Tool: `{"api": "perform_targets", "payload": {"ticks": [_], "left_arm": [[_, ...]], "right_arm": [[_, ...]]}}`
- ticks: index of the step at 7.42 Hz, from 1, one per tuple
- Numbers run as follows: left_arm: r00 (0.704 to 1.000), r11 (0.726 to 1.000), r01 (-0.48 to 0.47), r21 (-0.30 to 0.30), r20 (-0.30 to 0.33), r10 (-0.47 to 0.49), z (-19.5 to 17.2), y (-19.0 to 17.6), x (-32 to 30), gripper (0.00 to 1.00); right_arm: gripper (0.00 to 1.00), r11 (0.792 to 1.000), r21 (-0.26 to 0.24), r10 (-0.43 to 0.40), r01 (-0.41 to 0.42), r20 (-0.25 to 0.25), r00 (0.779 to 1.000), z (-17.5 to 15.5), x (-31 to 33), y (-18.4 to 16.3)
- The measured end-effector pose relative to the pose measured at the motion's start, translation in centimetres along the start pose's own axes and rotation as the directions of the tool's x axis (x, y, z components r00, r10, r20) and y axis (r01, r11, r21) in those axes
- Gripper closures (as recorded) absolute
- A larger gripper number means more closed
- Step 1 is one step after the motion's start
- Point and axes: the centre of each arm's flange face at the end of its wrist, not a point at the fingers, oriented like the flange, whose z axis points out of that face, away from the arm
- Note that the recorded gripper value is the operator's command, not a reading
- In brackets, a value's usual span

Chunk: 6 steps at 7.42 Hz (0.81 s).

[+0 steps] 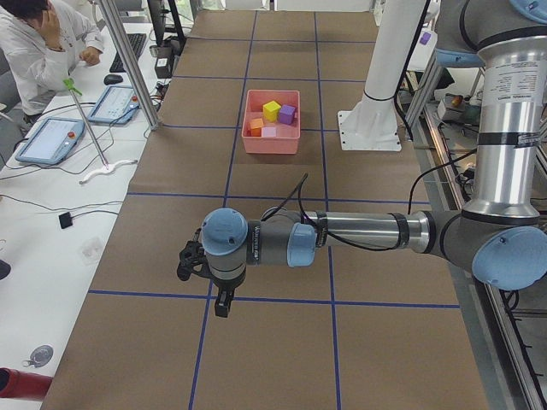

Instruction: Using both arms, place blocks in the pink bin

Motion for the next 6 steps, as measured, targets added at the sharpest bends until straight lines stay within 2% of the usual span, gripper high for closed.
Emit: {"api": "perform_targets", "payload": {"ticks": [6], "left_arm": [[1.0, 1.0, 0.0, -0.001, -0.001, 0.0, 0.05, 0.03, -0.04, 0.0]], "right_arm": [[0.0, 1.0, 0.002, 0.013, -0.013, -0.001, 1.0, -0.1, -0.06, -0.14]]}}
